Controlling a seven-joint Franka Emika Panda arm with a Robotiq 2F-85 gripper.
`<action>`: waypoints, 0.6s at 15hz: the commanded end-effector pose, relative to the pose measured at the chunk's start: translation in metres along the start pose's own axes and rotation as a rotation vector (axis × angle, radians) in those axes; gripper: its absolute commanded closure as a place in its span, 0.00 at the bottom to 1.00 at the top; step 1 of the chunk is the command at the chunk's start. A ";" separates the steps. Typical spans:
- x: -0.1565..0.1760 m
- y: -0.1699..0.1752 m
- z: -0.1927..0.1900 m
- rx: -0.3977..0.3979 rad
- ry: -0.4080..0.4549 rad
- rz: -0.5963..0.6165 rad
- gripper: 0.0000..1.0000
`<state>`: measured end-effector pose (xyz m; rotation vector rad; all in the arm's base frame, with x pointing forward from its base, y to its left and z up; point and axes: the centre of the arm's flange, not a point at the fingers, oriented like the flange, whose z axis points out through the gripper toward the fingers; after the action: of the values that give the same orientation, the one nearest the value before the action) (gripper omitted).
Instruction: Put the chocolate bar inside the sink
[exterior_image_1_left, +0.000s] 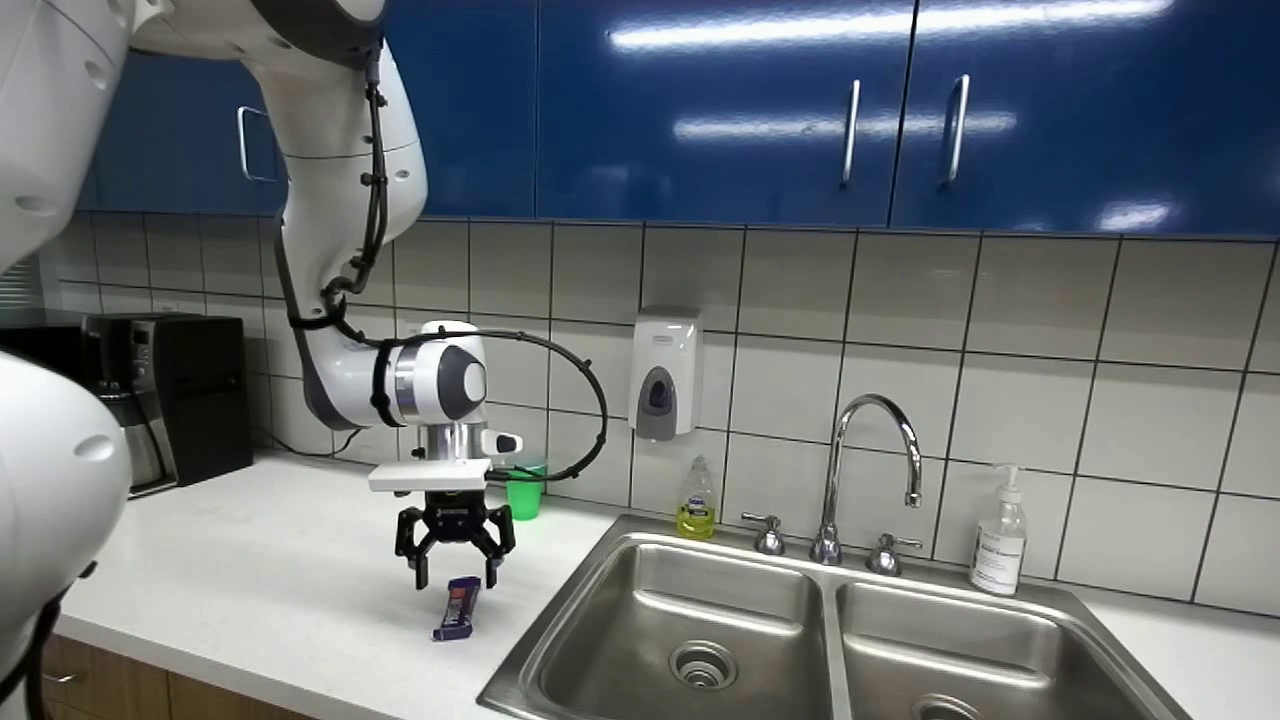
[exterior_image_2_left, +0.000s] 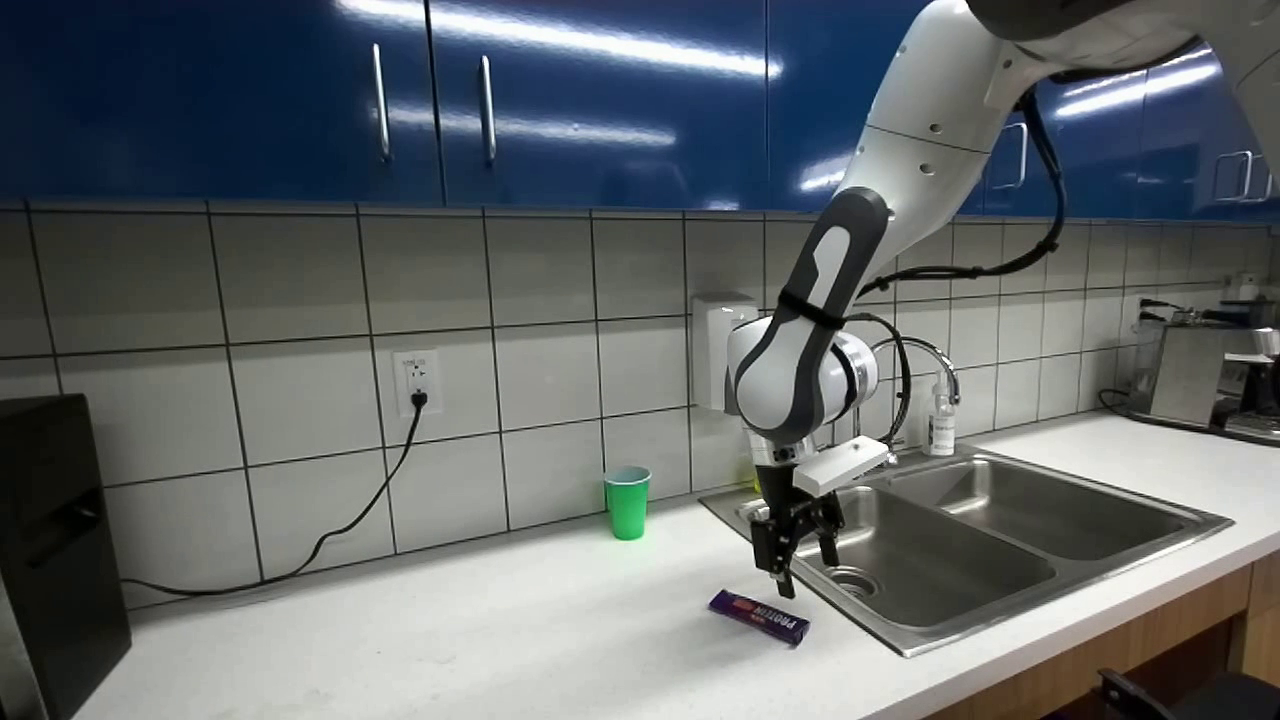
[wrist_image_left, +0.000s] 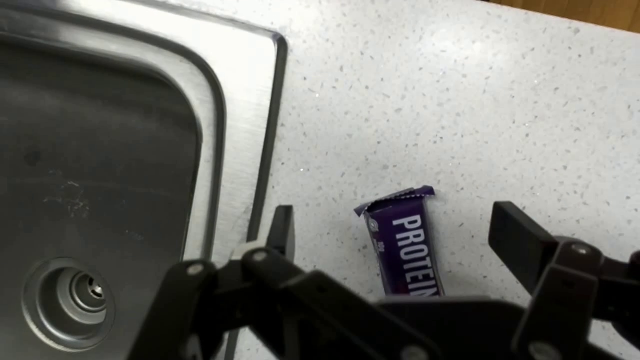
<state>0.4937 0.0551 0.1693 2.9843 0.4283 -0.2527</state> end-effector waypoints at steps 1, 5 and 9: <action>0.000 0.000 0.000 0.000 0.000 0.000 0.00; 0.001 -0.003 -0.003 -0.019 -0.013 -0.070 0.00; 0.006 -0.008 -0.001 -0.038 -0.018 -0.182 0.00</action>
<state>0.4921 0.0617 0.1673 2.9511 0.5786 -0.2651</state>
